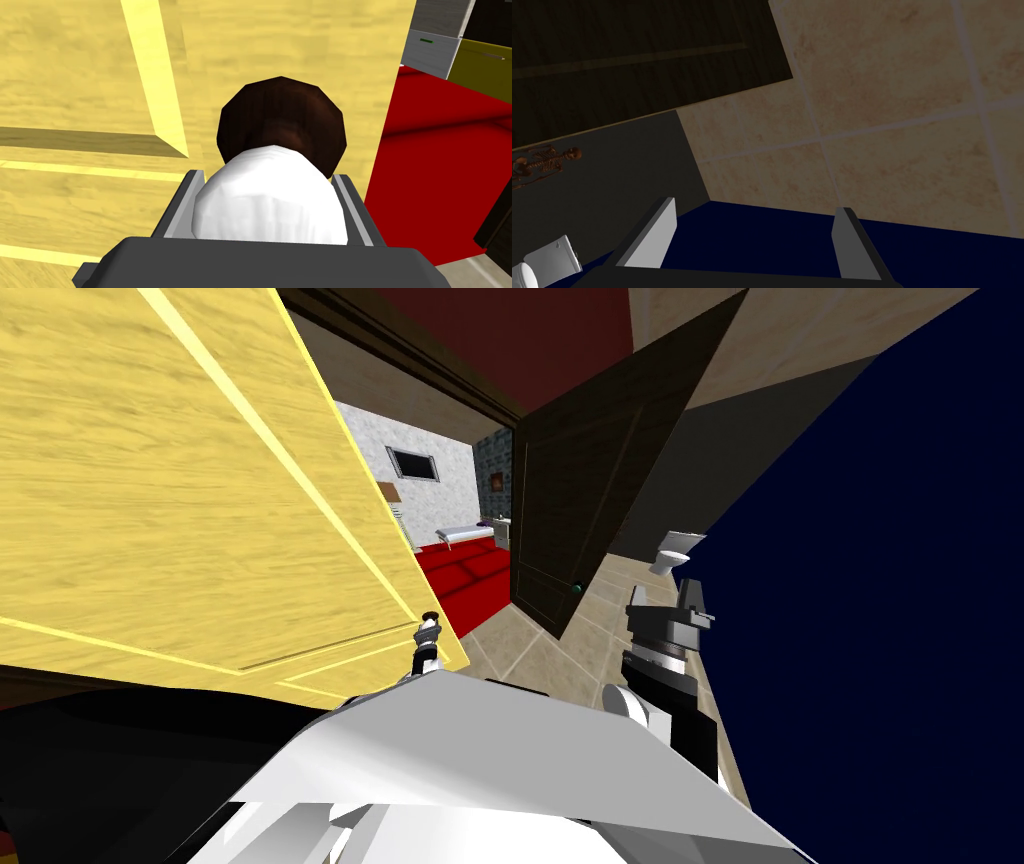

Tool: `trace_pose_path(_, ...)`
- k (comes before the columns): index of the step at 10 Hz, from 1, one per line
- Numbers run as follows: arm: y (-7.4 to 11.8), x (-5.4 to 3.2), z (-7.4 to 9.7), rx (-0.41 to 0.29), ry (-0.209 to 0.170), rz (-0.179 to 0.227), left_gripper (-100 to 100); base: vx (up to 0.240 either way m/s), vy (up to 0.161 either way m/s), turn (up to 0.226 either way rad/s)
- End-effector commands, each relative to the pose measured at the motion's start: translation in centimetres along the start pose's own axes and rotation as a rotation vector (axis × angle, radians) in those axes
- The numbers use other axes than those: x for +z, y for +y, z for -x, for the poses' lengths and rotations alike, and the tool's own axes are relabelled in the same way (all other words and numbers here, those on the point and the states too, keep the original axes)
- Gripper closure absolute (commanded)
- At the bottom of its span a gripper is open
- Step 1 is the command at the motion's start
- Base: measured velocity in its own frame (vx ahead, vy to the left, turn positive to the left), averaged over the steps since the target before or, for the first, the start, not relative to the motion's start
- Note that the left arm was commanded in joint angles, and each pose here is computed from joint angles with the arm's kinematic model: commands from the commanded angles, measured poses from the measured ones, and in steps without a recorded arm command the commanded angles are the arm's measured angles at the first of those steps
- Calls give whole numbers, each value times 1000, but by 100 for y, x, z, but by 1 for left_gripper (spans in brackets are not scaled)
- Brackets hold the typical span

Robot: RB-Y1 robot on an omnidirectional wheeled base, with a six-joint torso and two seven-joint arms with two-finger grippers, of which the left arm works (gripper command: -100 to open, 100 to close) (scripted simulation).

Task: Pull the door open

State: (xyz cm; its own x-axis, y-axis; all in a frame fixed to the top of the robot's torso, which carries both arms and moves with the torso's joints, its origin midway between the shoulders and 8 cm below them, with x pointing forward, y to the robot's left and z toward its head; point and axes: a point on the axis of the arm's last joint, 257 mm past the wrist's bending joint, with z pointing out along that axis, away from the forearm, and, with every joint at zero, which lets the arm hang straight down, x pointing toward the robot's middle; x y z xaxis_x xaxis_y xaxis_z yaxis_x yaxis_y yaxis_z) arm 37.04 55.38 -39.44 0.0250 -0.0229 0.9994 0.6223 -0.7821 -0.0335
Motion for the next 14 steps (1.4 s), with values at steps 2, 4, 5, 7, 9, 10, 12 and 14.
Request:
trace_pose_path(2,16,8,-19,-3,6,1,100,-4,-3,1)
trace_pose_path(4,142,-5,0,-5,0,40,100,-165,29,-71)
trace_pose_path(5,199,-5,-6,-8,2,56,100,-214,38,-84)
trace_pose_path(7,328,-7,-17,-13,4,92,100,-215,4,-79)
trace_pose_path(9,467,-14,-29,-18,6,131,100,-209,20,-68)
trace_pose_path(10,535,-19,-34,-20,7,150,100,-212,29,-68)
trace_pose_path(12,663,-32,-43,-25,8,186,100,-166,17,-72)
trace_pose_path(14,719,-40,-46,-28,9,202,100,-164,25,-54)
